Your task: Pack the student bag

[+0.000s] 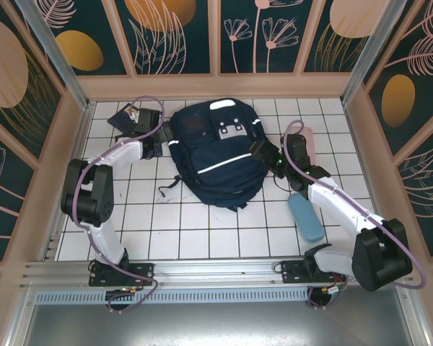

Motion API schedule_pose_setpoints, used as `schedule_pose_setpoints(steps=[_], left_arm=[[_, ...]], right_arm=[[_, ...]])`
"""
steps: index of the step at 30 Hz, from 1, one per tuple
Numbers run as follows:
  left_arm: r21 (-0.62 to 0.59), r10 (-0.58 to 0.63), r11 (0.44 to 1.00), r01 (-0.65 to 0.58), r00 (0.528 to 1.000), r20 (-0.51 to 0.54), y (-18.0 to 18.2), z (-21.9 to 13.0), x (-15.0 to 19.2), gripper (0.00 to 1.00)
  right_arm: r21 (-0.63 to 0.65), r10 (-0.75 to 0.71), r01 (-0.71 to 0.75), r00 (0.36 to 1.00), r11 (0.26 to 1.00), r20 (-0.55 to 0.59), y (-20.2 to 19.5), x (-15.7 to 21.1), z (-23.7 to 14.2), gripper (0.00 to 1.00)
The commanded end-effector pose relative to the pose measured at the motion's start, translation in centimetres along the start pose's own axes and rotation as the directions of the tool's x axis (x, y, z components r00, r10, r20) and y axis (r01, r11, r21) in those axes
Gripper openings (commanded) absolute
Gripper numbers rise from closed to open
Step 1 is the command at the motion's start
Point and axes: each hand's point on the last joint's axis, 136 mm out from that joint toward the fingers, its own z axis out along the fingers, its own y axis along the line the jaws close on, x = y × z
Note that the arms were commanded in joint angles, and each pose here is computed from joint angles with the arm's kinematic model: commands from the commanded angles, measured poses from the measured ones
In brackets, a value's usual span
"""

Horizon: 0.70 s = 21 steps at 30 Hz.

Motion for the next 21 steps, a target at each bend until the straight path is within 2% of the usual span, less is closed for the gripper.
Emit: schedule_pose_setpoints(steps=[1, 11, 16, 21], left_arm=[[0.02, -0.041, 0.999, 0.042, 0.999, -0.015, -0.6, 1.9, -0.6, 0.99], [-0.014, -0.029, 1.0, 0.027, 0.985, -0.17, 0.6, 5.2, 4.3, 0.98], [-0.007, -0.033, 0.999, 0.032, 0.973, -0.227, 1.2, 5.0, 6.5, 0.98], [-0.016, -0.084, 0.996, 0.083, 0.946, -0.312, 2.9, 3.5, 10.3, 0.98]], right_arm=[[-0.031, -0.027, 0.027, 1.0, 0.999, 0.003, 1.2, -0.4, 0.1, 0.86], [-0.041, -0.029, 0.029, 1.0, 0.999, -0.006, 1.4, -0.2, 0.1, 0.86], [-0.046, -0.026, 0.026, 1.0, 0.999, -0.01, 1.4, -0.1, 0.0, 0.86], [-0.054, -0.023, 0.023, 1.0, 0.998, 0.0, 1.4, -0.1, -0.5, 0.85]])
